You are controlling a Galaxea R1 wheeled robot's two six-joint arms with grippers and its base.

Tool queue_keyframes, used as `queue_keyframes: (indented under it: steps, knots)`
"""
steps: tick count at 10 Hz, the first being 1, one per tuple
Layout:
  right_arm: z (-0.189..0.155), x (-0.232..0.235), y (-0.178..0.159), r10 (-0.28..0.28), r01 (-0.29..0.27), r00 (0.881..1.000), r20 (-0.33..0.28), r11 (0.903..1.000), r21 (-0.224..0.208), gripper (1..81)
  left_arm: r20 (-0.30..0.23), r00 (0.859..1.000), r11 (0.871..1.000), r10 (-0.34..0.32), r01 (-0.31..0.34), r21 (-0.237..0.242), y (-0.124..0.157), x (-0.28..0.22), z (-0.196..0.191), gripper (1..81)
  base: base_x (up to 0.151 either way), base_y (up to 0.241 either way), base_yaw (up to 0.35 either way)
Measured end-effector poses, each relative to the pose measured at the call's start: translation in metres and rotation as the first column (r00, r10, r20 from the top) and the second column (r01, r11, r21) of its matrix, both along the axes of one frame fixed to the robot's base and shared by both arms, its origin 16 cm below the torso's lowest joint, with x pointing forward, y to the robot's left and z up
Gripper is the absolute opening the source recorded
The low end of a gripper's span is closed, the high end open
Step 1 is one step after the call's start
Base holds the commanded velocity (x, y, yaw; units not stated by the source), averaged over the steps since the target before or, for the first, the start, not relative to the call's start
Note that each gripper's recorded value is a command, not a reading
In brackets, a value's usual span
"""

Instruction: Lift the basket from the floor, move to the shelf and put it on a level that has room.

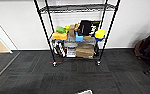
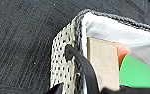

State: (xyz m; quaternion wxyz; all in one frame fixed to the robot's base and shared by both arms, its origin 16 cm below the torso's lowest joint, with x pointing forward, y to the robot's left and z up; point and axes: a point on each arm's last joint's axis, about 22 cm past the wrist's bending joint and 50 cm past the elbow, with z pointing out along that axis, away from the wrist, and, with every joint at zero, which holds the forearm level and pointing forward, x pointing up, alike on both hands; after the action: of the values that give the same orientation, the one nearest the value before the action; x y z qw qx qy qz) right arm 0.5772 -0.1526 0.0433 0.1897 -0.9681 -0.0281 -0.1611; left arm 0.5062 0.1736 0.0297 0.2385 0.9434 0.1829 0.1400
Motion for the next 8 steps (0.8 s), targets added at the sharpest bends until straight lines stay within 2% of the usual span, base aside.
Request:
queue_keyframes:
  steps: [3,4,5,8]
  knots:
    - [-0.003,0.005,-0.011,-0.019,0.019,1.0,0.013,0.9992,-0.034,81.1,-0.006,1.0,1.0,-0.009,0.009,-0.018,-0.016,-0.003,0.001,81.1,0.0,0.0,0.0]
    - [-0.004,0.006,-0.012,-0.021,0.022,1.0,0.014,0.999,-0.04,81.1,0.0,0.999,0.999,-0.036,0.036,-0.003,-0.012,-0.004,0.0,1.0,0.0,0.0,0.0]
    - [-0.004,0.005,-0.01,-0.02,0.021,1.0,0.014,0.999,-0.039,1.0,-0.008,1.0,1.0,-0.03,0.03,-0.002,-0.008,-0.004,-0.001,1.0,0.0,0.0,0.0]
    - [-0.006,0.004,-0.015,-0.021,0.022,1.0,0.011,0.9981,-0.057,1.0,-0.008,0.999,0.999,-0.045,0.045,-0.011,-0.008,-0.006,0.002,1.0,0.0,0.0,0.0]
